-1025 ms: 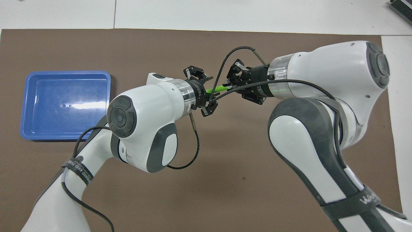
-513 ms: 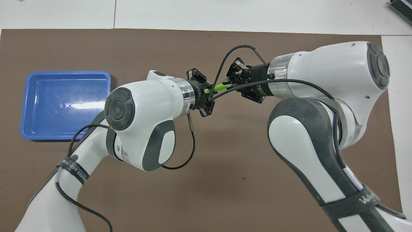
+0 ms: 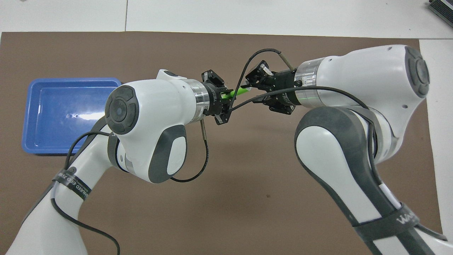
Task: Right arm passes pens to left for tray arrangement
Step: 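Lay the green pen in the tray with the left gripper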
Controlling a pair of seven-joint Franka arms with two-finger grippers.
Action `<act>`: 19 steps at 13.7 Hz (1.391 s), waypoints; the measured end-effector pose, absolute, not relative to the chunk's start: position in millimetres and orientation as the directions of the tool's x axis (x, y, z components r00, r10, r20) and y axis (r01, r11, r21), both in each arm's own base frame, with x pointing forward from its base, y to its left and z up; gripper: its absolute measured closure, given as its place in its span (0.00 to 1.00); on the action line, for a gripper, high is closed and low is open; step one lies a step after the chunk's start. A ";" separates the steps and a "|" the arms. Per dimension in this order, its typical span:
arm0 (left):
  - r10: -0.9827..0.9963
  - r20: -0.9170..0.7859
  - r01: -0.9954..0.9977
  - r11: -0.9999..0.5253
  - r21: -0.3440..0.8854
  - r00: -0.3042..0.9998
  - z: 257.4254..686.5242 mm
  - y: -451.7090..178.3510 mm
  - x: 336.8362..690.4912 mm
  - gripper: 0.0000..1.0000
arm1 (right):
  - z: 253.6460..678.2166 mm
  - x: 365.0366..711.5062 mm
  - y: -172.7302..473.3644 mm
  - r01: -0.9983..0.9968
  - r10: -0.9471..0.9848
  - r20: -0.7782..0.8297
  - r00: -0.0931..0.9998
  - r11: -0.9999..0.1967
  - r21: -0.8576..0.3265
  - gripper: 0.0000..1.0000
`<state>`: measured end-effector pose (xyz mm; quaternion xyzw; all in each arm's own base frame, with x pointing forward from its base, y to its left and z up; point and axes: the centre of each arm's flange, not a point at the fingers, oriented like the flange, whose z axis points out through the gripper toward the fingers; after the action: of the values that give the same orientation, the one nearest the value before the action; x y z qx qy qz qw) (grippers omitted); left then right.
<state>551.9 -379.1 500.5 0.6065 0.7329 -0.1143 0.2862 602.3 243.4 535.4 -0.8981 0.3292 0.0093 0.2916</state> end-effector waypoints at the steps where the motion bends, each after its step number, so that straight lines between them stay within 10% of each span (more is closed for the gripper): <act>1: 0.824 -0.559 0.955 0.235 0.183 -0.096 501.6 -379.3 552.0 0.81 | 534.6 602.8 238.9 -0.586 -0.575 -0.199 0.793 -0.633 -0.506 0.27; 4: 0.843 -0.537 0.962 0.157 0.223 -0.013 500.5 -380.1 550.9 0.81 | 531.4 607.9 198.4 -0.456 -0.463 -0.098 0.881 -0.774 -0.439 0.00; 10: 0.879 -0.452 0.963 -0.029 0.268 0.152 491.0 -347.2 566.4 0.81 | 514.8 616.7 91.3 -0.067 -0.084 0.071 0.994 -0.975 -0.211 0.00; 19: 0.725 -0.240 0.758 -0.573 0.312 0.646 474.9 -294.9 569.7 0.81 | 432.2 596.3 25.3 0.218 0.216 0.051 0.975 -0.976 -0.024 0.13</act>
<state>569.7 -294.9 474.9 0.8857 0.4186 -0.0427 0.1961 596.3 25.3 432.2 -0.9936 -0.1091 -0.0242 0.0149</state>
